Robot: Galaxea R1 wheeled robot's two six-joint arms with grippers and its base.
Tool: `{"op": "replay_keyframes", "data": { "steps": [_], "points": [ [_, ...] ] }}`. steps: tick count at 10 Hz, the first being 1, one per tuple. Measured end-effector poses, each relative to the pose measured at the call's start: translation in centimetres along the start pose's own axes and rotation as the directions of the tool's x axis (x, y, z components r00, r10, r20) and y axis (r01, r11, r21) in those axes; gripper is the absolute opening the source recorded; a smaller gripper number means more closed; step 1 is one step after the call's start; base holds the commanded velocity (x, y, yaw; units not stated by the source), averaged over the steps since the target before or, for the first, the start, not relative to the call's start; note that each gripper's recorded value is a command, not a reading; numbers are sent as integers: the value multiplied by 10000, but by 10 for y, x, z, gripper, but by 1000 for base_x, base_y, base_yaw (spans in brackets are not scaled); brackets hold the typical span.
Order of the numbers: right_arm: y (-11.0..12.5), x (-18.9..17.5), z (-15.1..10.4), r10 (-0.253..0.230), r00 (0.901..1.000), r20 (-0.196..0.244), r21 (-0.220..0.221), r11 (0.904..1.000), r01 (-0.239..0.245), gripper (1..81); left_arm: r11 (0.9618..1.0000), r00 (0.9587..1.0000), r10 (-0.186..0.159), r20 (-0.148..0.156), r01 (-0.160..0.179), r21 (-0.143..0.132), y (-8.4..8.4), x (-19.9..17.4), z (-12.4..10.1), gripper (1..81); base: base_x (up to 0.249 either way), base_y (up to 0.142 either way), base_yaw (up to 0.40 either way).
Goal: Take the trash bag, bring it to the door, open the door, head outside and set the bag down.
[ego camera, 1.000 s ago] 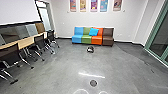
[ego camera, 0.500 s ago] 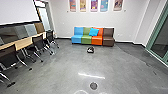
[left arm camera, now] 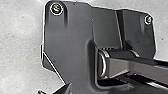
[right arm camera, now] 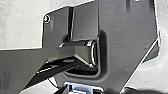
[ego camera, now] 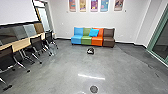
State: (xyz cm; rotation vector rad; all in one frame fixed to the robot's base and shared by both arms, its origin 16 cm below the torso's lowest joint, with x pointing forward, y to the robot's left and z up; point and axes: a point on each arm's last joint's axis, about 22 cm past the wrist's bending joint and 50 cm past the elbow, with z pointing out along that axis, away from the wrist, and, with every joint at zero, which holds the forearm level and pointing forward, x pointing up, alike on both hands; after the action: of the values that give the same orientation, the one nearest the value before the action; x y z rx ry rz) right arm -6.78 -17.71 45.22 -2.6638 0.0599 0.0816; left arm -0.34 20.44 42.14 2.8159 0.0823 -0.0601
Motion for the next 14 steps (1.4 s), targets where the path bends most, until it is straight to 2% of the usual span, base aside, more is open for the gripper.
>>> {"op": "replay_keyframes", "data": {
  "steps": [14],
  "points": [
    [2,1,-1,-6,10000,6,-38,10000,6,811,10000,9999,-26,-102,25,-43,4,3,1,811,212,0,0]
  ]
}}
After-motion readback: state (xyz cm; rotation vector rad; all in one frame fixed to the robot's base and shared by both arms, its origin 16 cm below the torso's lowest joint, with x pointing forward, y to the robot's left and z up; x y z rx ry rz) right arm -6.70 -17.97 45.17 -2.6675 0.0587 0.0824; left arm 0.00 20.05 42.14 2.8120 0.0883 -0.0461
